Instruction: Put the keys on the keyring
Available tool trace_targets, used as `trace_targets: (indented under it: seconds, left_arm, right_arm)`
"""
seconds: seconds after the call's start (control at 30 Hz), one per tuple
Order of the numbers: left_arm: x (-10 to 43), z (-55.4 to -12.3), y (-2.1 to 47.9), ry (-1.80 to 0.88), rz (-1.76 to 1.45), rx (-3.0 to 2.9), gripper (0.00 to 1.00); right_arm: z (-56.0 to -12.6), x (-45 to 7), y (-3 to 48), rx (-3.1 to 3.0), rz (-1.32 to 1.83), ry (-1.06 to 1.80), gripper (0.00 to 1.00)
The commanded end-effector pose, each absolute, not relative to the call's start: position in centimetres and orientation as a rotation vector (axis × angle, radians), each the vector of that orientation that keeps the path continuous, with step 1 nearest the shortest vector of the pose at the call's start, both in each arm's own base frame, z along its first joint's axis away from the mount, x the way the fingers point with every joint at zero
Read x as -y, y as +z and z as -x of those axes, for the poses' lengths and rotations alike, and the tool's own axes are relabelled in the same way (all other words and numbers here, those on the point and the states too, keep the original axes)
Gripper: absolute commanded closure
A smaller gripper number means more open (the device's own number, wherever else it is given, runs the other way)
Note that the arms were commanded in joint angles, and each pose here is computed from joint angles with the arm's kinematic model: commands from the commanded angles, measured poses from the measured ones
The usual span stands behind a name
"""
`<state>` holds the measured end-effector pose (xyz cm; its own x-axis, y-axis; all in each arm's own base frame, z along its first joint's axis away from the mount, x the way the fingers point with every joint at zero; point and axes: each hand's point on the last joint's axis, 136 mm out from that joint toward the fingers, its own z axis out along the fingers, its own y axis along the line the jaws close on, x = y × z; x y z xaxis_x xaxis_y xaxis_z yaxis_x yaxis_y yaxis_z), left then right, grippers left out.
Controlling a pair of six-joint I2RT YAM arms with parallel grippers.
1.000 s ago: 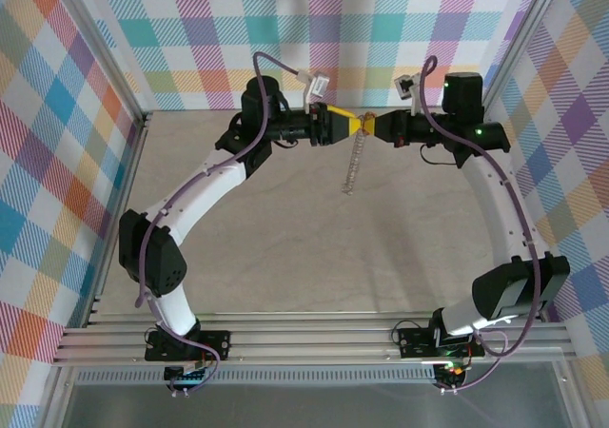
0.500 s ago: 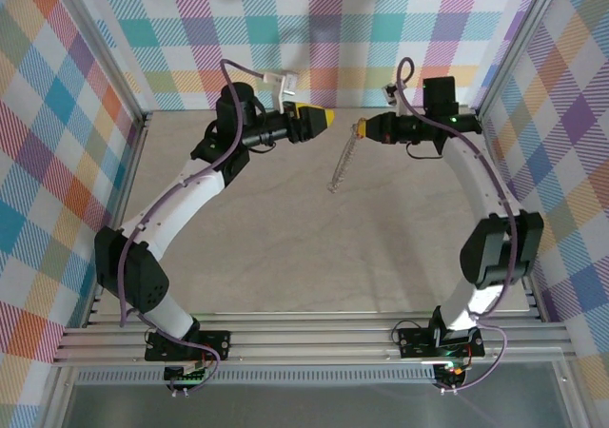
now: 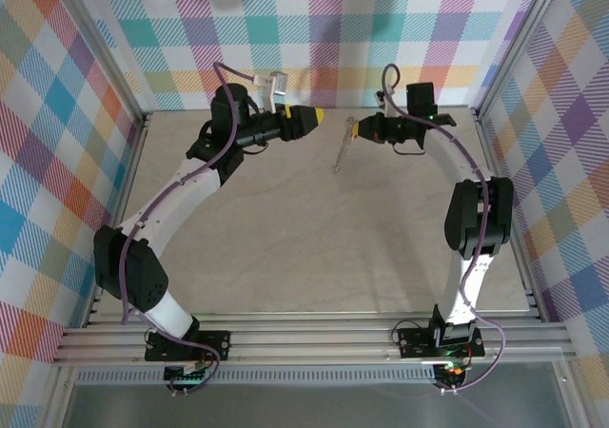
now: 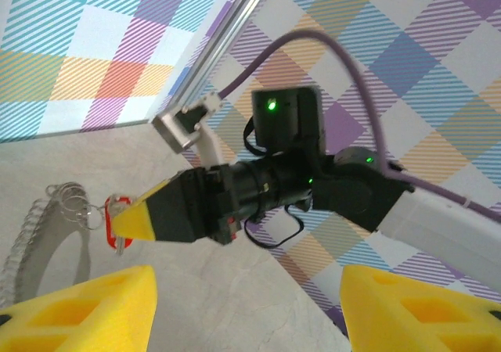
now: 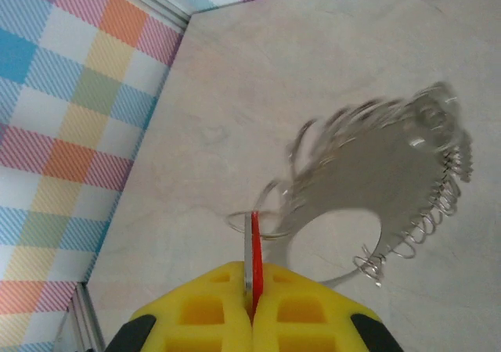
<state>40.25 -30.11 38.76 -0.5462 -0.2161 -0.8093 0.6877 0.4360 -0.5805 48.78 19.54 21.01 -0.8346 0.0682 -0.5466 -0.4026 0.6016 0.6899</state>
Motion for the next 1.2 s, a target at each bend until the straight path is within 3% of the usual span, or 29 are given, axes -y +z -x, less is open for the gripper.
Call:
trace_targets:
  seconds: [0.0,0.27,0.93,1.0,1.17]
  left_arm:
    - [29.6,-40.5,38.9,-1.260,-0.382,-1.780,0.37]
    - [28.9,-38.9,39.4,-1.265,-0.365,-1.796,0.37]
    - [28.2,-36.8,36.4,-1.252,-0.367,-1.885,0.36]
    - [28.1,-36.7,36.1,-1.240,-0.367,-1.891,0.35]
    - [27.4,-36.5,35.5,-1.191,-0.357,-1.914,0.32]
  right_arm:
    - [-48.1,-18.4,18.0,-2.332,0.183,1.111,1.00]
    - [-42.0,-16.0,10.4,-2.465,-0.036,1.027,1.00]
    - [-32.7,-16.2,4.7,-2.651,-0.142,1.102,1.00]
    - [-31.5,-16.5,4.9,-2.662,-0.132,1.124,0.83]
    - [-29.8,-15.9,7.9,-2.611,-0.175,1.117,0.16]
